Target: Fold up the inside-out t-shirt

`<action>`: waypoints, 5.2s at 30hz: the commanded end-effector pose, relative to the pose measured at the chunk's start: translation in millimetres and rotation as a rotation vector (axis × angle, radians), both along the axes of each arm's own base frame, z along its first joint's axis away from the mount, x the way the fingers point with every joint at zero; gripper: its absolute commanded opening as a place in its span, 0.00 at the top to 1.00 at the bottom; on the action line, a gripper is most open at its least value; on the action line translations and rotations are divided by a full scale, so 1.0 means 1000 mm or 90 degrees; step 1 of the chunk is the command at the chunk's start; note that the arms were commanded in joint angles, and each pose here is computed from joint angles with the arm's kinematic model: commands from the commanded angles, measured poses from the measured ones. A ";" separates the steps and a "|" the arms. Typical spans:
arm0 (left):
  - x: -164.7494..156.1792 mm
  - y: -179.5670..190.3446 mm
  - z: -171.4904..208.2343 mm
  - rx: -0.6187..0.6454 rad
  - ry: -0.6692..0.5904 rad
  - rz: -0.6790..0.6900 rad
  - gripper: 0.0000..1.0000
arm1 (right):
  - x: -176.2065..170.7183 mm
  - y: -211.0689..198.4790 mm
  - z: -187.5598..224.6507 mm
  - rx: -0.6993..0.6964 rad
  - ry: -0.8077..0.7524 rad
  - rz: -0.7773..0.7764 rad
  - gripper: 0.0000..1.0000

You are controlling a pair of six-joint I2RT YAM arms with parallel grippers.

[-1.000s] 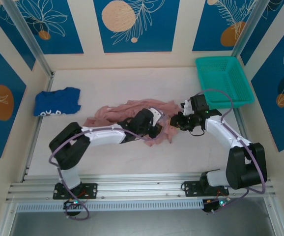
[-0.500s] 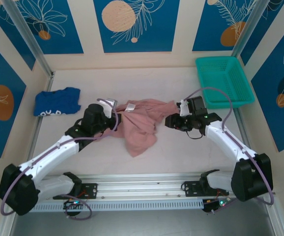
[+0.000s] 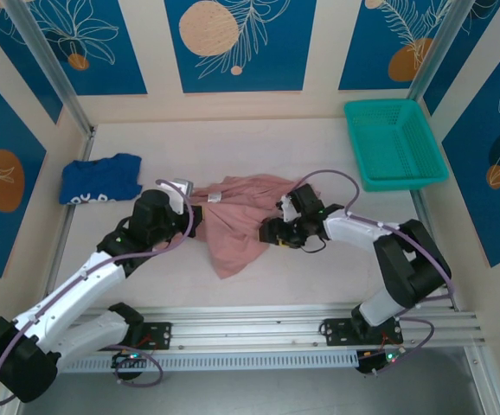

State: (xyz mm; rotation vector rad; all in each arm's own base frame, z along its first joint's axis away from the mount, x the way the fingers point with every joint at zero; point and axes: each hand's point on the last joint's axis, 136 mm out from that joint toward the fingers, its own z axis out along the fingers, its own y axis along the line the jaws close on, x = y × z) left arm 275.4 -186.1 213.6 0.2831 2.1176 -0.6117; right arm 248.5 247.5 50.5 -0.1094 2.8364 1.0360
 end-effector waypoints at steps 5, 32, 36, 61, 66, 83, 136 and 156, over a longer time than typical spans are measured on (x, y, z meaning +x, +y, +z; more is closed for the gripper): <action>0.000 -0.002 0.031 -0.038 -0.024 -0.005 1.00 | 0.007 0.039 -0.010 0.084 0.017 0.008 0.69; 0.040 -0.013 0.172 -0.058 -0.174 0.016 1.00 | 0.117 -0.103 0.245 -0.056 -0.324 -0.165 0.72; 0.043 -0.019 0.155 -0.056 -0.135 0.010 1.00 | 0.099 -0.079 0.196 -0.076 -0.298 -0.097 0.58; 0.036 -0.018 0.125 -0.051 -0.089 0.004 1.00 | 0.013 0.120 0.069 0.043 -0.307 0.061 0.38; 0.037 -0.008 0.126 -0.033 -0.097 0.033 1.00 | 0.033 0.100 0.081 0.010 -0.355 0.025 0.74; 0.053 0.105 0.250 -0.061 -0.257 0.307 1.00 | 0.079 -0.105 0.341 0.000 -0.639 -0.205 0.96; -0.048 0.125 0.357 -0.075 -0.377 0.235 1.00 | -0.067 -0.141 0.552 0.051 -0.910 -0.171 1.00; 0.119 0.074 0.406 -0.019 -0.405 0.241 1.00 | 0.110 -0.130 0.604 0.002 -0.962 -0.237 1.00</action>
